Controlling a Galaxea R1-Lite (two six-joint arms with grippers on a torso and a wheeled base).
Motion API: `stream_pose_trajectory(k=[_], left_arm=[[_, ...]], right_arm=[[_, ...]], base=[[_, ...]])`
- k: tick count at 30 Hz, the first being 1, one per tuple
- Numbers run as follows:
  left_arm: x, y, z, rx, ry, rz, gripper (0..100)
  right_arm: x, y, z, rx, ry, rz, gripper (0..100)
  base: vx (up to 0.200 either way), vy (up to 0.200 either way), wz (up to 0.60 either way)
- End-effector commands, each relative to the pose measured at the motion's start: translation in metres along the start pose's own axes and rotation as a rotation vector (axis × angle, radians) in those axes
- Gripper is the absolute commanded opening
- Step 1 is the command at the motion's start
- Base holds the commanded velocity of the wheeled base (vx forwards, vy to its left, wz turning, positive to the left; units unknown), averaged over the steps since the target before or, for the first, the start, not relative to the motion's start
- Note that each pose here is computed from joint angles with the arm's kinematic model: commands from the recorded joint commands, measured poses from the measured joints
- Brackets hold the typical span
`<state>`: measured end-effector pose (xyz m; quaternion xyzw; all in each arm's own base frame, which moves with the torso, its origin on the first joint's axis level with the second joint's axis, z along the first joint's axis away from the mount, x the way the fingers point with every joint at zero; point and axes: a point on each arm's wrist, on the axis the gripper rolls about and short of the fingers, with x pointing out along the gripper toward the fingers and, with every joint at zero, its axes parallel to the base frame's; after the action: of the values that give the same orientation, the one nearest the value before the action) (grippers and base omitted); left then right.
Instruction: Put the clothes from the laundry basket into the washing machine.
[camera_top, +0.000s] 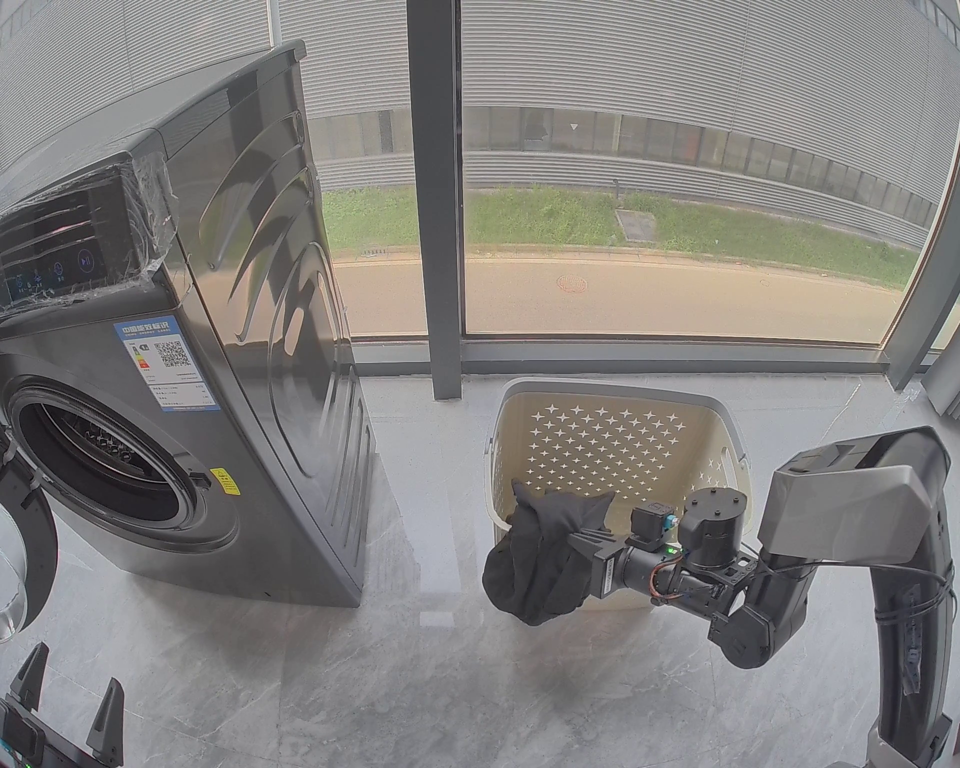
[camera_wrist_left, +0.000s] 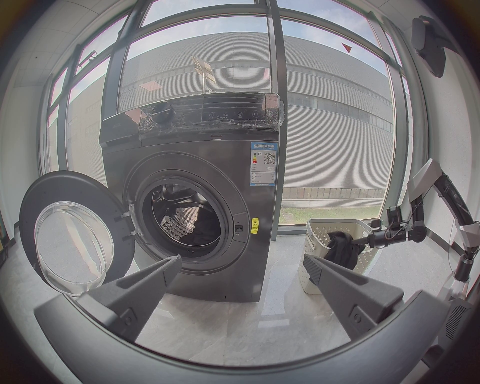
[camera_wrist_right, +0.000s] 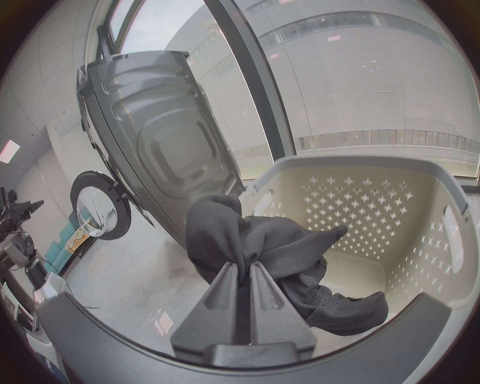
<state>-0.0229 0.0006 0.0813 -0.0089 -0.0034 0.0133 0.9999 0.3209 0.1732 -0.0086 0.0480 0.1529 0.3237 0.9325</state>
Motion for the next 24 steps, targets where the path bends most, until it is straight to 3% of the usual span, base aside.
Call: stream_pose_trajectory(k=[1, 7, 15, 20, 24], left_arm=[[0.0, 0.0, -0.005, 0.001, 0.004, 0.0, 100], [0.0, 0.0, -0.005, 0.001, 0.005, 0.001, 100], [0.0, 0.0, -0.005, -0.001, 0.005, 0.001, 100], [0.0, 0.0, -0.005, 0.001, 0.004, 0.001, 100], [0.0, 0.0, -0.004, -0.002, 0.004, -0.004, 100]], right_arm=[[-0.018, 0.009, 0.03, -0.018, -0.096, 0.011, 0], [-0.038, 0.029, 0.062, -0.035, -0.203, 0.035, 0], [-0.088, 0.064, 0.129, -0.058, -0.43, 0.061, 0], [-0.105, 0.073, 0.158, -0.077, -0.503, 0.068, 0], [-0.118, 0.079, 0.168, -0.076, -0.543, 0.066, 0]], base=[[0.0, 0.0, 0.0], [0.0, 0.0, 0.0], [0.0, 0.0, 0.0], [0.0, 0.0, 0.0], [0.0, 0.0, 0.0]])
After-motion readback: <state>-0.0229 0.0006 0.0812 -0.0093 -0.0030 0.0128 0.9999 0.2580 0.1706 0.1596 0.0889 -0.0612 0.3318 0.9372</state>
